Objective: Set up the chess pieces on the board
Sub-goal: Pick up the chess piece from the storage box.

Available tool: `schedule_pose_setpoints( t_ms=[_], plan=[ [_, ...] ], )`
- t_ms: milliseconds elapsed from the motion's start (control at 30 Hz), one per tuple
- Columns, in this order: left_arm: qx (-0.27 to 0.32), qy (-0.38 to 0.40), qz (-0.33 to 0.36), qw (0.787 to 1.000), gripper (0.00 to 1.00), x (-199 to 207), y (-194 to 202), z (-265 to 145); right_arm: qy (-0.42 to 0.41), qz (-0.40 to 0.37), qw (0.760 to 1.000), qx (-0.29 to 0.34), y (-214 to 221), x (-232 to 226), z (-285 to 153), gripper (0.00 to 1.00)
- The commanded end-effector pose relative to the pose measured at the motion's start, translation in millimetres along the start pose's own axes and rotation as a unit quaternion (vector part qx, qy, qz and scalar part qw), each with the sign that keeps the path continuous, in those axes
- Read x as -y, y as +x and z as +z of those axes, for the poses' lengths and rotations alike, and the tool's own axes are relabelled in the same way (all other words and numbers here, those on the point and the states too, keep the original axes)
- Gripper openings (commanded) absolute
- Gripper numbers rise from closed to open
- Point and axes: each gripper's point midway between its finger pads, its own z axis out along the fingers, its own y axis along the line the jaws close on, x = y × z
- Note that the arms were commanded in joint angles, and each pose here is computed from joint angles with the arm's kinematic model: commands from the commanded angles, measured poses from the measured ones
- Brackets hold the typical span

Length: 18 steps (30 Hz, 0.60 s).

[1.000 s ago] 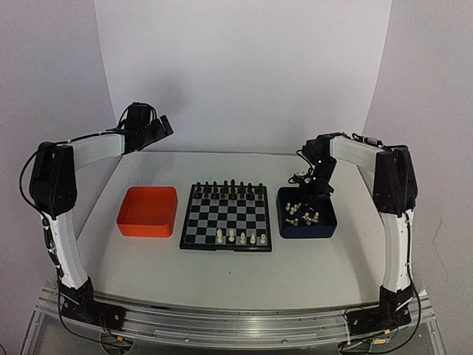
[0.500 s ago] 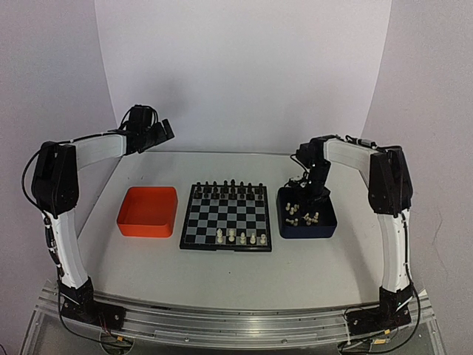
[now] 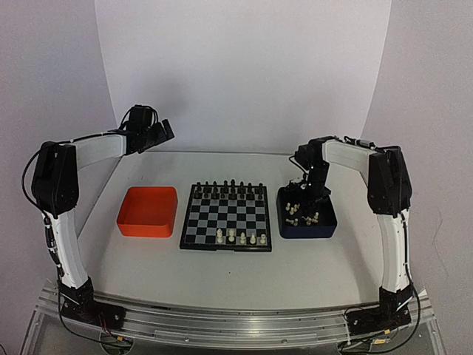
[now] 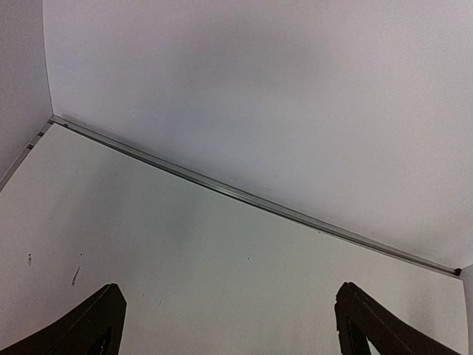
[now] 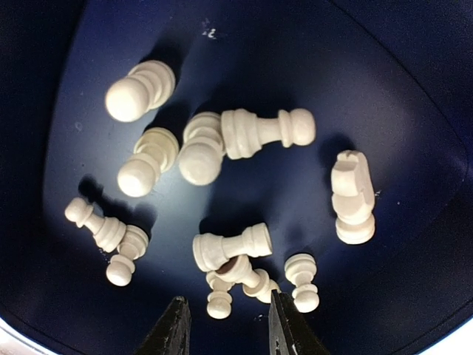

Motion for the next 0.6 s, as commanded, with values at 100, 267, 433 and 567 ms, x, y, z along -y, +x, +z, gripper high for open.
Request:
schedule_pose_setpoints(
  t_ms=[100,267,433,567],
  plan=[
    [0.017,0.001,0.005,1.000,1.00,5,-11,-5,0.004,-0.007,1.000,-0.028,5,-4,14,0.34],
    [0.017,-0.002,0.006,1.000,1.00,4,-11,-5,0.023,-0.016,0.999,-0.041,11,2,19,0.33],
    [0.015,-0.001,0.005,1.000,1.00,4,-10,-3,0.022,-0.015,0.999,-0.042,10,1,22,0.33],
    [0.014,-0.001,0.005,1.000,1.00,4,-9,-2,0.028,-0.013,0.999,-0.042,9,4,22,0.31]
  ],
)
